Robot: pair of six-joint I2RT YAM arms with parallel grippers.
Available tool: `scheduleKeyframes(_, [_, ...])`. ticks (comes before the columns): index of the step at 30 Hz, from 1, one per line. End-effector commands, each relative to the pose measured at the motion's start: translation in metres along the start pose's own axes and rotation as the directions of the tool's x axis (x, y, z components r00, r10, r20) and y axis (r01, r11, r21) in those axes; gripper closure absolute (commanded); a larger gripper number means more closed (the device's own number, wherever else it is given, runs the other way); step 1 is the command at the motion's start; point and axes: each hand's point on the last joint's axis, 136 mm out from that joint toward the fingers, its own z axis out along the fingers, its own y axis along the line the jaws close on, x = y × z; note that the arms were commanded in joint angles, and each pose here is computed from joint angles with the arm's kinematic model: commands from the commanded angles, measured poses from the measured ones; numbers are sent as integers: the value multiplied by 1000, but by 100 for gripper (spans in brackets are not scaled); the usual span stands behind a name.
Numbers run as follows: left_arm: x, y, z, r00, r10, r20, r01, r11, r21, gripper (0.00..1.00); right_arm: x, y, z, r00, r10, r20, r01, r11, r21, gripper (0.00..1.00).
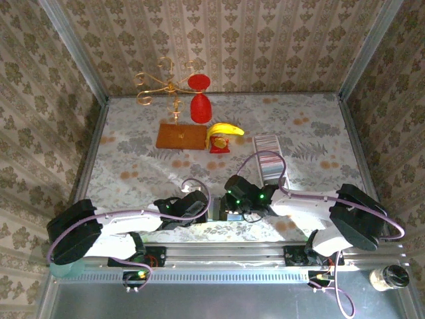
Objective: Put the credit cards into the card holder
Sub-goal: Insert the credit card into the card slot.
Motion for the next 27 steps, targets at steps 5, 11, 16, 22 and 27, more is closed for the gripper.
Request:
scheduleKeyframes(5, [11,15,0,1000,-1,-22,0,999,-39,93,7,-22,16,1000,-12,-25,14,995,104,83])
scheduleKeyframes(11, [12,16,0,1000,-2,-22,1,999,-41,93,6,-20,25,1000,-10,-29,13,994,109,84])
scheduleKeyframes(16, [12,17,-1,1000,-3,-19,2,999,-38,93,4,-18,27,1000,-3,-21,6,994,111,85])
scheduleKeyframes(22, [11,16,-2,1000,-5,-14,4,999,-35,93,-3,-15,23,1000,-10,-3,10,992,122,84])
scheduleKeyframes(27, [11,17,-2,1000,-5,-13,4,999,-37,93,-8,-13,15,999,-2,34,-2,994,112,77])
